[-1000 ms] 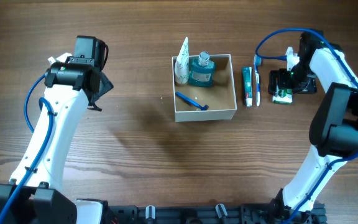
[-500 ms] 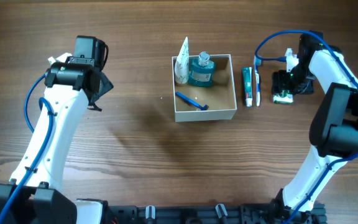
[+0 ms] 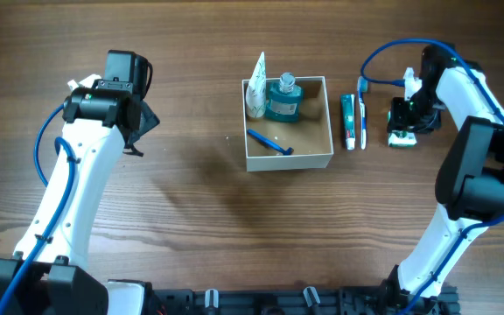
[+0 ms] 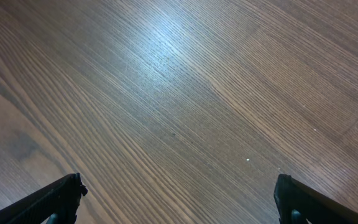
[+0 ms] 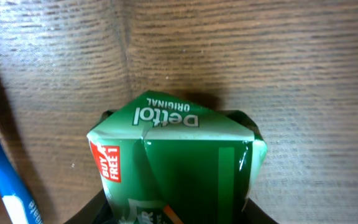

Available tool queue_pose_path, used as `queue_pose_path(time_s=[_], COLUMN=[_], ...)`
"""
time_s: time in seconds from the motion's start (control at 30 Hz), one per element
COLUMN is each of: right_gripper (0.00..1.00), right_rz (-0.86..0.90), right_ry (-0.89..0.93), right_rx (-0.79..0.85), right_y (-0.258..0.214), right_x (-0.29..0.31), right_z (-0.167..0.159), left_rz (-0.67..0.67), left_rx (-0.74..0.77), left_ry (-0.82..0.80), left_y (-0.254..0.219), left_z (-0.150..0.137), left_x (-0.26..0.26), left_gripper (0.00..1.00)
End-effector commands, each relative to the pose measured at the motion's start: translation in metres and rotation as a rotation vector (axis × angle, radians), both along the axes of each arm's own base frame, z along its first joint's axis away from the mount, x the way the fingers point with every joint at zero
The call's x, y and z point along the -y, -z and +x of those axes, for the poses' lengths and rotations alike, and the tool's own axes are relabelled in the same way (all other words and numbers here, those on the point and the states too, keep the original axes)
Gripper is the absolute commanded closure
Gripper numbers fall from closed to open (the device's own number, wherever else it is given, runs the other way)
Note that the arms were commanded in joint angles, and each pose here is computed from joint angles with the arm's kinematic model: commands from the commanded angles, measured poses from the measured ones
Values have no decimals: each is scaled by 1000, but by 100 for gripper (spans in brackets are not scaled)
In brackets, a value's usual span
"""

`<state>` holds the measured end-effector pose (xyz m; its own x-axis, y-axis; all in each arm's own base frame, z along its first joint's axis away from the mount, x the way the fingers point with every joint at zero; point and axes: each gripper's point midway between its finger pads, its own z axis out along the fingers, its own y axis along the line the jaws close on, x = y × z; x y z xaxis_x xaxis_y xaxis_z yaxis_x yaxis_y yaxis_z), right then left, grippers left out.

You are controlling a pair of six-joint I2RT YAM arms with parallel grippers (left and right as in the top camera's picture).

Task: Pack container
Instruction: 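Carry the soap box into the box and release it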

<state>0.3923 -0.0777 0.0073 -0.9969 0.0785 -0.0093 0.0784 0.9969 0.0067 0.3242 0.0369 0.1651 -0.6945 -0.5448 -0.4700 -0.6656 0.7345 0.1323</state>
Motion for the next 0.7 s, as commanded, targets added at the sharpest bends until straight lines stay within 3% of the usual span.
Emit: queue_pose_path(time_s=[0.0, 0.37, 0.53, 0.67], right_gripper=[69, 72, 72, 72], right_rz=[40, 308, 327, 351], right_ry=[47, 5, -28, 51], right_rx=[63, 235, 200, 117], right_y=[-30, -167, -187, -186], right_x=[-4, -67, -112, -153], right_z=[23, 39, 18, 4], left_rz=[12, 12, 12, 12], left_rx=[-2, -2, -2, -2], left_ry=[-23, -23, -23, -23], left_y=[2, 2, 2, 2], left_z=[-1, -1, -1, -1], left_x=[-4, -4, -4, -4], left_gripper=[0, 0, 0, 0])
